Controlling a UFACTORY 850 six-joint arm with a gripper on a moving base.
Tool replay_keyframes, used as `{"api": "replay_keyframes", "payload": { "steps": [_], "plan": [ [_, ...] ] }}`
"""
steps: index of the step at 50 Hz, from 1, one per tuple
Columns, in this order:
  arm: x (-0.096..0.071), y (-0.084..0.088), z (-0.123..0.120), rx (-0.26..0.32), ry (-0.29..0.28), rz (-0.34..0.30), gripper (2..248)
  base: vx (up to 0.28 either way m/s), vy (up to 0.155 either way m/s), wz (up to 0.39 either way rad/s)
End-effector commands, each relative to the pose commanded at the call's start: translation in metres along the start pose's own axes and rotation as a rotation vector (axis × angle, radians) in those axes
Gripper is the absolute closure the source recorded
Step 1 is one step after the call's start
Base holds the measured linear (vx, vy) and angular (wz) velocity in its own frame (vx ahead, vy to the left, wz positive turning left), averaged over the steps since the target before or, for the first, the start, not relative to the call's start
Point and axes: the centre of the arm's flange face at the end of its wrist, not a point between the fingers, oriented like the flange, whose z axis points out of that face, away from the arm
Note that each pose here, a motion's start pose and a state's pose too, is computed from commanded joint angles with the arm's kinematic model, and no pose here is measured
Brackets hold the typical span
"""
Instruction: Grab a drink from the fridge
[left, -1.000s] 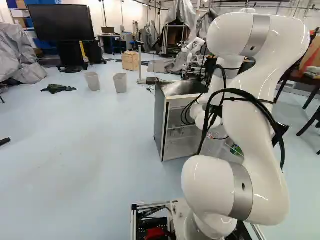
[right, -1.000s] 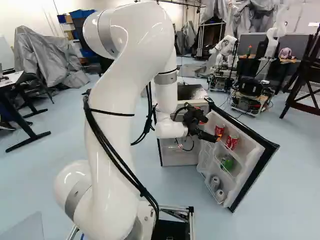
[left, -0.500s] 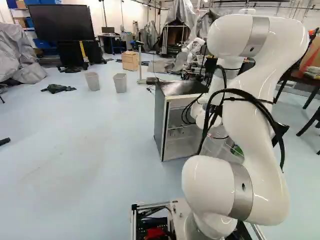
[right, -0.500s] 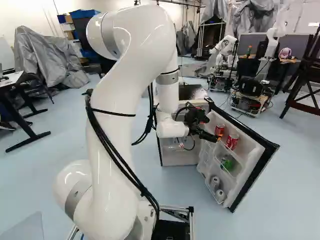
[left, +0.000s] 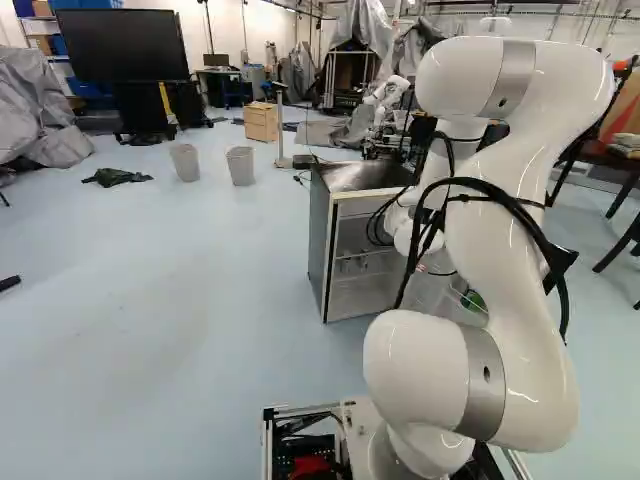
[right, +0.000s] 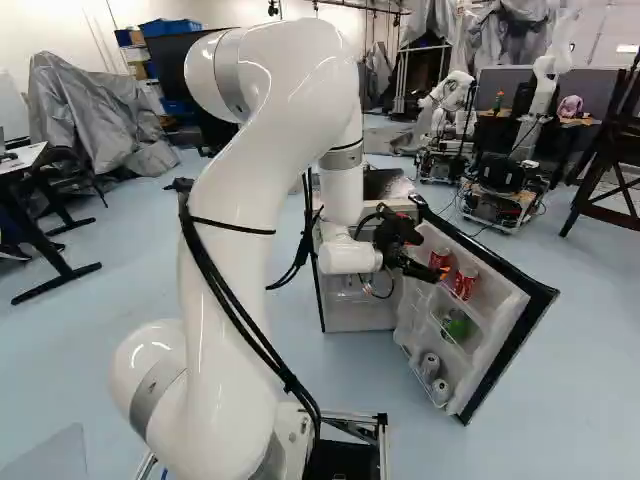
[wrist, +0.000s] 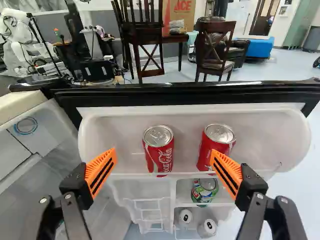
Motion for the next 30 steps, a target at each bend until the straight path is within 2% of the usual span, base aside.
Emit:
{"api": "replay_keyframes", "payload": {
  "steps": [14, 30],
  "plan": [
    [0.0003, -0.0019, 0.0053, -0.002, 0.0, 0.004, 3, 0.0, 0.0, 0.0],
    [-0.0028, -0.0054, 0.0076, 0.002, -0.032, 0.006, 3, 0.0, 0.0, 0.0]
  ]
}}
